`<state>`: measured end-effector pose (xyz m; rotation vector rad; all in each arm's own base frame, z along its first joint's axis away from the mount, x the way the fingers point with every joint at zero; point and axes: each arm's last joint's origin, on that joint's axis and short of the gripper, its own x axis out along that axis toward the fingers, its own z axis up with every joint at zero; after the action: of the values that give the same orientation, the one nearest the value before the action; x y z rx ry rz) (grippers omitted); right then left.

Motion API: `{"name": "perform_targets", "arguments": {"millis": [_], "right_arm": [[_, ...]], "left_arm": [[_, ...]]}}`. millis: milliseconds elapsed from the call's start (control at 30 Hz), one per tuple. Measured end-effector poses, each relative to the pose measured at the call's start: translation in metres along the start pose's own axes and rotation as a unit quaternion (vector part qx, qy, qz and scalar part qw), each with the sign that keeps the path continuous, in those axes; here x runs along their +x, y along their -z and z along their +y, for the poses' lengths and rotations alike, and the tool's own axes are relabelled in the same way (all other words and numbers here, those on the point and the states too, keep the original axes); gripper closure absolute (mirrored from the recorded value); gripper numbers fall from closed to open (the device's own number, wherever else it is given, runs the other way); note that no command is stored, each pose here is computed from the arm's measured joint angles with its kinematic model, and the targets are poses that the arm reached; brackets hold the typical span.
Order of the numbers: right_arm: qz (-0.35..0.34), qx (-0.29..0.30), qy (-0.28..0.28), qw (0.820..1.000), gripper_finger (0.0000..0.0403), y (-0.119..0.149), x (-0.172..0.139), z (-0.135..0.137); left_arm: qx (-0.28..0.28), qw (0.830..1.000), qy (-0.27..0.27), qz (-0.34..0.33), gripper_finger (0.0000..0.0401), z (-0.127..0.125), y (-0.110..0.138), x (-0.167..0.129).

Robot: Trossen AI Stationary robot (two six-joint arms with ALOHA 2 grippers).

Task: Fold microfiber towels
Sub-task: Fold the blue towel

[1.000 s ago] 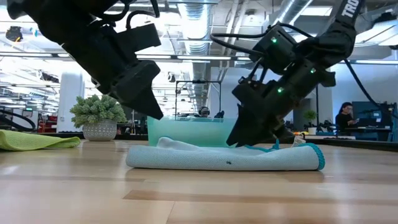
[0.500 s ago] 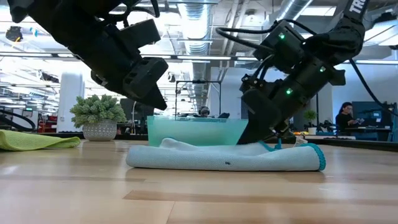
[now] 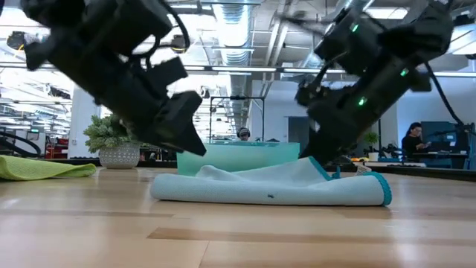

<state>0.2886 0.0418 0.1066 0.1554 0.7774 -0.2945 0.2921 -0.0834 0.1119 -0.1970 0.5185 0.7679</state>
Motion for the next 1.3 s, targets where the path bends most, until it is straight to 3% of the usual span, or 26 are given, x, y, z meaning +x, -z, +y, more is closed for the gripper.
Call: {"name": "perform_targets", "arguments": {"millis": [267,500,833,1033,1300], "right_arm": [[-0.065,-0.028,-0.011,0.997,0.039,-0.014,-0.032,0.018],[-0.065,0.005,-0.006,0.998,0.039,-0.016,-0.038,0.018],[-0.027,0.017,0.019,0.999,0.032,-0.007,-0.019,0.007],[-0.01,0.067,0.023,0.997,0.0292,-0.007,-0.016,0.0],[0.003,0.115,0.057,0.992,0.0215,-0.008,-0.008,-0.017]], "left_arm": [[-0.033,0.992,0.115,-0.024,0.0153,0.015,0.008,0.01],[-0.049,0.99,0.131,-0.006,0.0172,0.021,0.01,0.014],[-0.08,0.989,0.125,0.009,0.023,0.026,0.008,0.022],[-0.094,0.986,0.137,0.013,0.0262,0.024,0.019,0.035],[-0.096,0.984,0.15,0.006,0.0319,0.022,0.02,0.038]]}}
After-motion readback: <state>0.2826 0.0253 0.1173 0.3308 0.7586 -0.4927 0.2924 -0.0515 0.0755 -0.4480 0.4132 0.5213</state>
